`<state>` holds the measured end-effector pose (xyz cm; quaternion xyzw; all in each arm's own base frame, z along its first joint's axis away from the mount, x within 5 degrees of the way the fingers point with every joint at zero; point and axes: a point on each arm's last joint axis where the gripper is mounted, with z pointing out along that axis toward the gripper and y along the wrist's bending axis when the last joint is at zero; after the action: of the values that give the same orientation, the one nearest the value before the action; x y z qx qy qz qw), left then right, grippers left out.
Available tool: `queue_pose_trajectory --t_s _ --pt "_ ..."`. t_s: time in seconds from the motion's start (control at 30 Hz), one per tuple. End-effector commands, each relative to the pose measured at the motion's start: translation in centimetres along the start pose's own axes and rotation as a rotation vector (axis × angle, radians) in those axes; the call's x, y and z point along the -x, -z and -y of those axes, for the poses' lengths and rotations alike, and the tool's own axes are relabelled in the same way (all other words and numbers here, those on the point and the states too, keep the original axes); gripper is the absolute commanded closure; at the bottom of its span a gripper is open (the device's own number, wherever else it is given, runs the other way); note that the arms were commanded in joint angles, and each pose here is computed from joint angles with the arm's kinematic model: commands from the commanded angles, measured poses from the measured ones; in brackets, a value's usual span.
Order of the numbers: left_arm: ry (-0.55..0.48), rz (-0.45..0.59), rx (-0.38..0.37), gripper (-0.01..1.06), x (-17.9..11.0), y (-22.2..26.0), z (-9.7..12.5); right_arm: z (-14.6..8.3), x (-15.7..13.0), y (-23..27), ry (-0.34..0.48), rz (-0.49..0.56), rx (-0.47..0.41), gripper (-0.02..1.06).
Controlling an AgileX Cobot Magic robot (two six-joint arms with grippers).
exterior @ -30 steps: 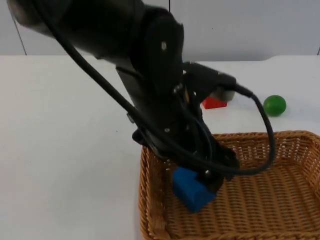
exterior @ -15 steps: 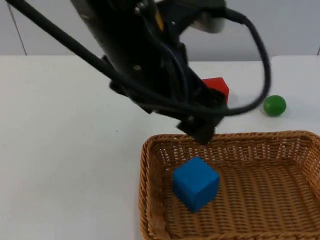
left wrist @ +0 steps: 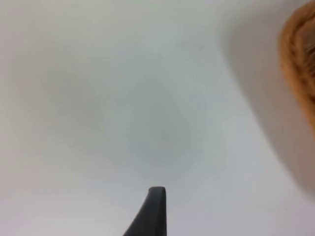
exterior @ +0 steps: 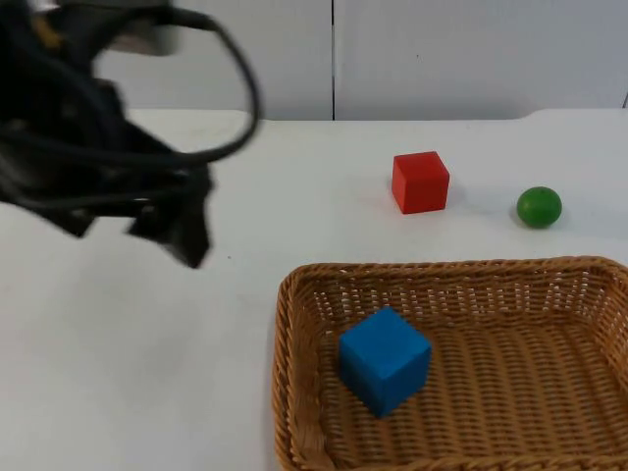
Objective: Place all geometric objects except the red cube into the basket.
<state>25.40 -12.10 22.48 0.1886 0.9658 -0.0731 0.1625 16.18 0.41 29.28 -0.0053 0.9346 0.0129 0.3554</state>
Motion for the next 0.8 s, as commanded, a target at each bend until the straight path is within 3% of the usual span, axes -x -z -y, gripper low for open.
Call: queue_pose_trajectory --t_s 0.0,0.33,0.5,0.67,0.77 --pt "0.059 0.033 0.002 0.17 -1.0 1.1 -1.0 0.0 0.0 0.0 -0.004 -0.004 0.001 -0.01" --pt "0.263 0.129 0.064 0.17 -6.4 3.9 -4.5 0.0 -0.1 0.0 -0.004 -0.006 0.001 -0.01" --pt "0.274 0.152 0.079 0.16 -8.7 4.5 -4.5 0.0 -0.1 0.0 -0.004 -0.006 0.001 -0.01" --pt "0.278 0.148 0.078 0.0 -10.3 4.5 -4.2 0.0 0.0 0.0 -0.004 -0.003 0.001 -0.01" --pt "0.276 0.164 0.078 0.0 -10.8 4.8 -4.1 0.0 0.0 0.0 0.001 0.0 -0.001 -0.01"
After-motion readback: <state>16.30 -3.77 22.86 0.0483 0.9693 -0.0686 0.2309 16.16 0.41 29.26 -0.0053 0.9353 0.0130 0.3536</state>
